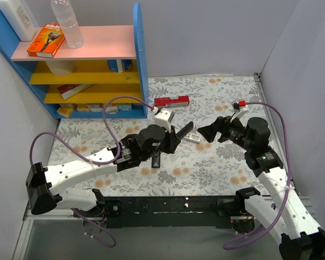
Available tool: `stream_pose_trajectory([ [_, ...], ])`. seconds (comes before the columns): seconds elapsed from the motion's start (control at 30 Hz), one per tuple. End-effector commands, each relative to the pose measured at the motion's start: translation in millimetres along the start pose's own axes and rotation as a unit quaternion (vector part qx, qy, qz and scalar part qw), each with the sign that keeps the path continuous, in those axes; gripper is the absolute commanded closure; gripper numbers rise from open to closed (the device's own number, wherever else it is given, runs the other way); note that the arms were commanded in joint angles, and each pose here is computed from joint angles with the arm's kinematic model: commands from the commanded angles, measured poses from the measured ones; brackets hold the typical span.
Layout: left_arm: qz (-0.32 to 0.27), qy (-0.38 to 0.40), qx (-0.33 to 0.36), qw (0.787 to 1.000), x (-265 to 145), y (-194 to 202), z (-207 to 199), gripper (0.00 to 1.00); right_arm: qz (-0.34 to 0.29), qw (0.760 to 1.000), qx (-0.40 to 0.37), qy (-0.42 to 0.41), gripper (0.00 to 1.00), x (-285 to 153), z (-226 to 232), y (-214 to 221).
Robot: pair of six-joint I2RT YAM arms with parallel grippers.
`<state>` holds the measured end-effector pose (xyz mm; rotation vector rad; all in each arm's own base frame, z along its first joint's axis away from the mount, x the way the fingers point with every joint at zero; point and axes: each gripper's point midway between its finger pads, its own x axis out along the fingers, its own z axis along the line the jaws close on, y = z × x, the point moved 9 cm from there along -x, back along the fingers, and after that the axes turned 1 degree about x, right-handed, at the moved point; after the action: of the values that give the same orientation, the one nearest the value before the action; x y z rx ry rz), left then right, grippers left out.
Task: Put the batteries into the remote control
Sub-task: Adjust the remote control.
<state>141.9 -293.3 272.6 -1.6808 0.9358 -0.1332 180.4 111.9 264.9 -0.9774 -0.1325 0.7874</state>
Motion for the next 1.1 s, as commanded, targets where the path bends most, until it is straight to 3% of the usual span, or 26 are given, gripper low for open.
stream_pose_trajectory([
  [0.0, 0.043, 0.046, -0.017, 0.998, -23.0, -16.9, 14.4, 1.0, -0.059, 0.945, -0.297, -0.126, 0.08, -12.9, 22.0, -31.5],
  [0.1, 0.063, 0.063, -0.014, 0.996, -29.9, -31.6, 18.6, 1.0, -0.062, 0.895, -0.402, -0.184, 0.05, -16.0, 26.8, -31.2],
  [0.33, 0.112, 0.121, -0.031, 0.986, -41.1, -52.3, 15.7, 1.0, -0.054, 0.841, -0.484, -0.234, 0.04, -19.2, 43.2, -39.7],
  [0.57, 0.139, 0.159, -0.046, 0.976, -41.5, -63.2, 1.9, 1.0, -0.019, 0.815, -0.527, -0.241, 0.02, -3.6, 56.9, -31.9],
  [0.9, 0.146, 0.179, -0.055, 0.971, -45.6, -71.3, -5.6, 1.0, 0.038, 0.798, -0.548, -0.247, 0.02, 6.2, 55.9, -14.9],
  [1.07, 0.151, 0.185, -0.057, 0.969, -47.9, -74.8, -8.3, 1.0, 0.064, 0.796, -0.553, -0.239, 0.07, 8.0, 49.1, -5.8],
])
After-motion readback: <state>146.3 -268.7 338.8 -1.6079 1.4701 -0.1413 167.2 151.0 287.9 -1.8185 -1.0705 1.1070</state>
